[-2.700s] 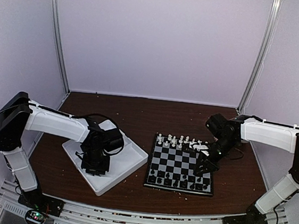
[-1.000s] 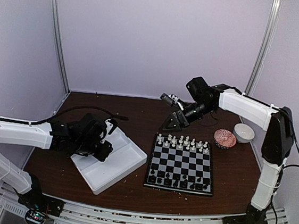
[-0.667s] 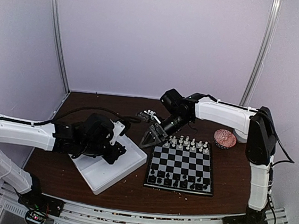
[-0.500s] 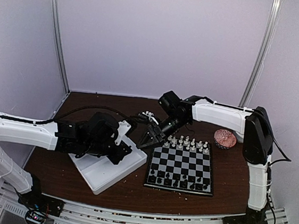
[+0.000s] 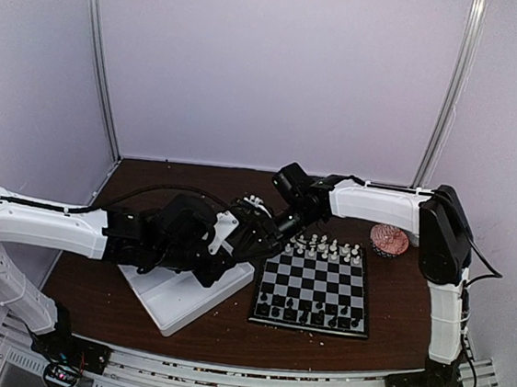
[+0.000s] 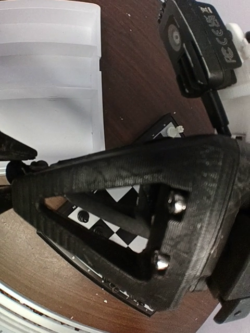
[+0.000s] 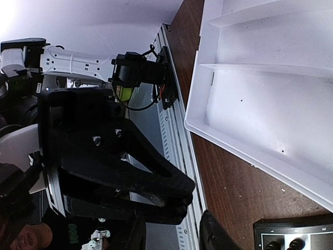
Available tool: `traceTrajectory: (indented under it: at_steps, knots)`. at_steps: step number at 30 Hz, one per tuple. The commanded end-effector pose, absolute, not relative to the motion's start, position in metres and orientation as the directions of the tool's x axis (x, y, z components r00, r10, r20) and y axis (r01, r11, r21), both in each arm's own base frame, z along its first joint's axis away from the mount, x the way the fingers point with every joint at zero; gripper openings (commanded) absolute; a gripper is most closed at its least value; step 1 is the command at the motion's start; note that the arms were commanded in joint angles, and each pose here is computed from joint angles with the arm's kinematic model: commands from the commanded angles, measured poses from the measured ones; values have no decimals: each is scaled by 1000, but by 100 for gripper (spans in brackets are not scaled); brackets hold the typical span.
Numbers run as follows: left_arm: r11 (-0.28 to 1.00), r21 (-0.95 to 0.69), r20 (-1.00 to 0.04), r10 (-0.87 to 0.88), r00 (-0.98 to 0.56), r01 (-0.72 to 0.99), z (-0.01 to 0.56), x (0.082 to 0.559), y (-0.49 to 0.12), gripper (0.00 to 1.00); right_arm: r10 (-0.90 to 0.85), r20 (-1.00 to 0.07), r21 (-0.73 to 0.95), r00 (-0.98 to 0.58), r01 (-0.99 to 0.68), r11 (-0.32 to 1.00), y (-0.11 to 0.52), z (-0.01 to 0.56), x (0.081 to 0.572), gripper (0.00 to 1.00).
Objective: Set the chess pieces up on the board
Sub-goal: Pass from the left arm to the right
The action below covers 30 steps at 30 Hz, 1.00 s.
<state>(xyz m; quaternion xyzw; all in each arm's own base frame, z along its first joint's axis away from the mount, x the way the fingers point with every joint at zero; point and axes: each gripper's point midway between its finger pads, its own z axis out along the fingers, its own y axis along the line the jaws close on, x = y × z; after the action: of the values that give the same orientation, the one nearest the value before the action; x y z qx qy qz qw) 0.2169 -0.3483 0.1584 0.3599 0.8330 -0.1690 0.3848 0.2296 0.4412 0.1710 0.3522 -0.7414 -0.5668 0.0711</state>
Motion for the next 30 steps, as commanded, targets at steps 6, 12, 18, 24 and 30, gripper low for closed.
traceTrajectory:
  at_steps: [6, 12, 18, 24, 30]
  knots:
    - [685, 8, -799, 443, -408, 728, 175, 223, -357, 11, -610, -290, 911, -737, -409, 61, 449, 178, 217, 29]
    - [666, 5, -795, 455, -401, 746, 172, 216, -358, 12, -593, -267, 932, -759, -360, 42, 456, 181, 220, 28]
    - [661, 17, -806, 454, -381, 751, 174, 214, -357, 12, -586, -257, 940, -768, -339, 32, 456, 183, 219, 26]
    - [665, 28, -813, 450, -370, 746, 176, 217, -356, 12, -574, -235, 951, -784, -308, 32, 457, 180, 219, 21]
    - [688, 46, -812, 448, -374, 724, 174, 221, -351, 12, -574, -238, 951, -783, -309, 28, 456, 180, 218, 14]
